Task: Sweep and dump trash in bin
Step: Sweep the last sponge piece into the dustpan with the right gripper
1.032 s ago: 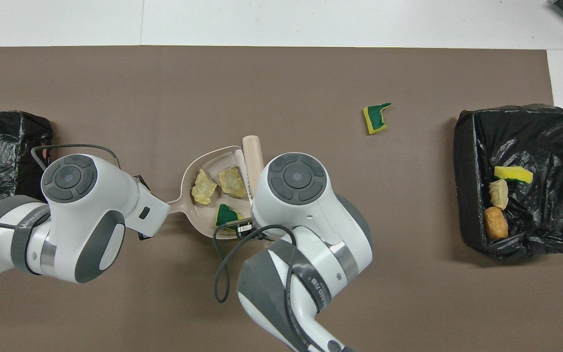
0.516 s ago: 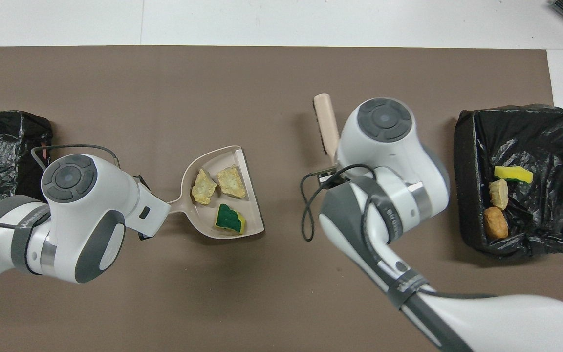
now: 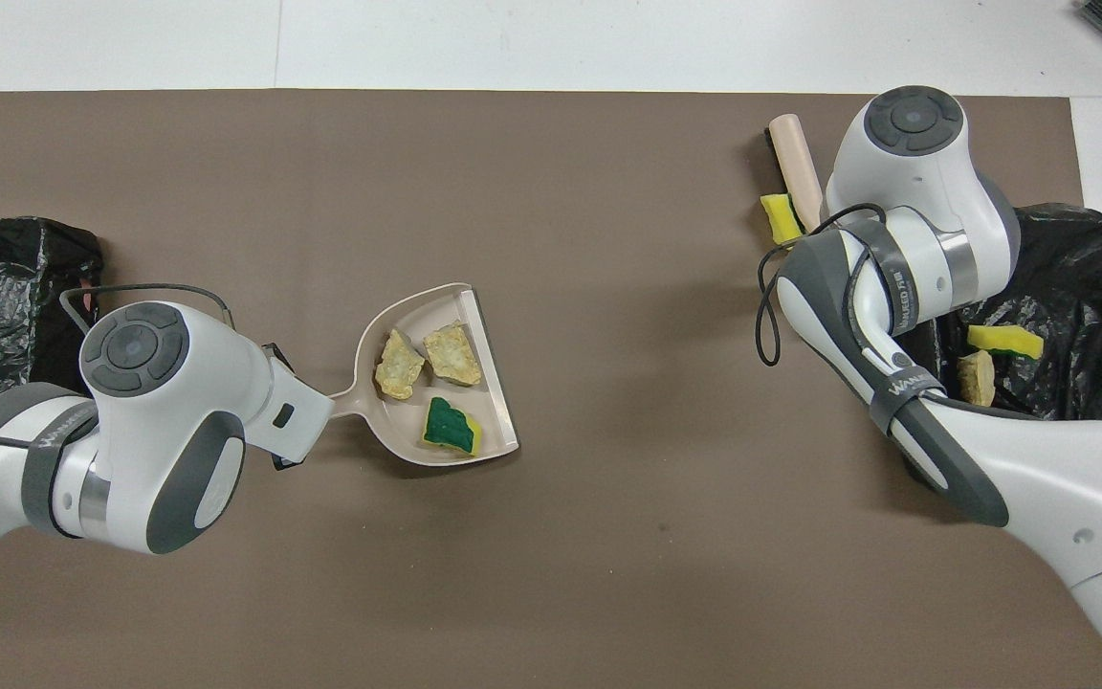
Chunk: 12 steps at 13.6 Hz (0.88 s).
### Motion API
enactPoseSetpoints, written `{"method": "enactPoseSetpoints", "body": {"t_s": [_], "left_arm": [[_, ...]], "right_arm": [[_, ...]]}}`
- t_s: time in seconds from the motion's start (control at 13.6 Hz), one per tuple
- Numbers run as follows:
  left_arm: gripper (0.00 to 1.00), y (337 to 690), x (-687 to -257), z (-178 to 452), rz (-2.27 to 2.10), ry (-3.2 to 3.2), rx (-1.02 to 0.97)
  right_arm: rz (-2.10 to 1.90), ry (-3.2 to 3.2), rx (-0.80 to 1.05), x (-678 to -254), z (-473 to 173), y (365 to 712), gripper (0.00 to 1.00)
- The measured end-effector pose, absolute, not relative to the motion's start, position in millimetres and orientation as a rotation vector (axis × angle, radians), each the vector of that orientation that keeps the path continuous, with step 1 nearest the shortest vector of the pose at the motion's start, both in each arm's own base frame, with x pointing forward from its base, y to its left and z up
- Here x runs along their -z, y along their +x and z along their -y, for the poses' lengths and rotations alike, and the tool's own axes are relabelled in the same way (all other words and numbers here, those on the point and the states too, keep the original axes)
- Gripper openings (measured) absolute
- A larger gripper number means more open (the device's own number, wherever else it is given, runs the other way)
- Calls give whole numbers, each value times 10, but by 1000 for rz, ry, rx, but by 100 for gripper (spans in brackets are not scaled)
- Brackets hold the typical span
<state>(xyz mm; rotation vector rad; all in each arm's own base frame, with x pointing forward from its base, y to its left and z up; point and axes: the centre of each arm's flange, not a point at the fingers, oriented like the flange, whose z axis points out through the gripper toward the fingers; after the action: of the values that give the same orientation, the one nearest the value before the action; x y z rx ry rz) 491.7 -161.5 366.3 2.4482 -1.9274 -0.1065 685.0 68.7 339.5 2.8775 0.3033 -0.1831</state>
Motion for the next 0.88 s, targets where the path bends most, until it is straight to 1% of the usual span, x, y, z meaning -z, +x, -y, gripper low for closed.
{"method": "enactPoseSetpoints", "body": {"t_s": [0.29,0.52,0.66,0.88], "left_arm": [[32,4917,-3663,1615,1927,2449,106],[32,4917,-3663,1615,1927,2449,106],[32,4917,-3662,1615,1927,2449,106],[32,4917,-3662,1615,1927,2449,106]], "right_arm": [[-300,2946,216,-3338,-1070,6774,26],[-306,3019,271,-3320,-1722,6591,26],[-303,3043,297,-3334,-2255,6368,26],[-357,3047,344,-3390,-3026,5860,26]]}}
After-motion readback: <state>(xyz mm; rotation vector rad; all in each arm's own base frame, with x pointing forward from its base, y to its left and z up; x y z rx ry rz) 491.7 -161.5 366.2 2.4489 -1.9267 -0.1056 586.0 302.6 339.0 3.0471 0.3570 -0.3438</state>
